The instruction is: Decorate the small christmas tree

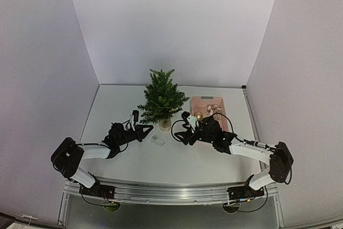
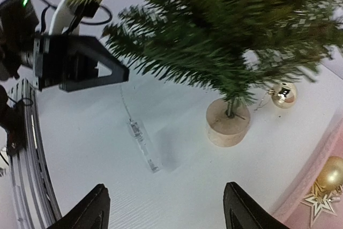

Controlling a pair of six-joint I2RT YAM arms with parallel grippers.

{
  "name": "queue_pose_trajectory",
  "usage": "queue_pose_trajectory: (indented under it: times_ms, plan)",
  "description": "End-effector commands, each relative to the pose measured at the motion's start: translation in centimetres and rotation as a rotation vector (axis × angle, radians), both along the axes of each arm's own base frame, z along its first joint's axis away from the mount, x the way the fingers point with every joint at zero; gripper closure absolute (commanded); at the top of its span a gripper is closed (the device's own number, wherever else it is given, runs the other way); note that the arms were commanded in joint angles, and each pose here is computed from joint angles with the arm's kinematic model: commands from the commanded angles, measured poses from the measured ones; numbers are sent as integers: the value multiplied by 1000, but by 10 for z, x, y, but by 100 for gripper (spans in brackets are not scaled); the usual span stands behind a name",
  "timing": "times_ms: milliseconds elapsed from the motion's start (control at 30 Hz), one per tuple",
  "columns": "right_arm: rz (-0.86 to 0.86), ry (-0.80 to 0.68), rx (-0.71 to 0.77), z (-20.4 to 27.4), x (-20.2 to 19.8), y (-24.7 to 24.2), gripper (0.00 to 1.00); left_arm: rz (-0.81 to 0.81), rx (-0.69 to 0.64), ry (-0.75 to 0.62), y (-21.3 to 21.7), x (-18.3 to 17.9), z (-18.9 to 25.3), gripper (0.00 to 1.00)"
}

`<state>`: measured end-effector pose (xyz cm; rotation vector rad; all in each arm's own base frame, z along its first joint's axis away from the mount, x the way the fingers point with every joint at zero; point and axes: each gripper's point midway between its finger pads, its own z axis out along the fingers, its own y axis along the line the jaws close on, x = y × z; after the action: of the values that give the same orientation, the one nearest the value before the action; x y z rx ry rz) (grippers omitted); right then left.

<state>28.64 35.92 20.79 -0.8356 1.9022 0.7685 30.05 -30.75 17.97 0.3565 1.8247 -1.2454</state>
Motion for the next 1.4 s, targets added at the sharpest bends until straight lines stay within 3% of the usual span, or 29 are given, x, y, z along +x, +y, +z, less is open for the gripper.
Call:
queue_pose_trajectory:
  times_ms: [0,200,467,600,667,833,1033,1367]
  plan:
    - [66,-280,-32,-12,-14,40,28,-36,-53,4,-6,-4,27,100]
    - [106,-267,-41,-61,-4,98,25,-52,-43,-10,-6,-8,27,100]
    - [67,-272,-57,-102,25,129,20,-43,-35,-9,-2,-10,24,100]
    - [66,-239,-45,-113,28,133,23,-36,-33,-11,-1,-9,23,100]
    - [68,-214,-35,-118,29,132,28,-35,-34,-17,-1,-9,24,100]
    - [83,-172,-19,-125,26,134,52,-33,-33,-23,-2,-8,24,100]
    - [128,-148,5,-124,19,141,59,-29,-35,-21,-2,-6,24,100]
    - [114,-138,20,-111,15,133,93,-24,-35,-29,-1,-7,25,100]
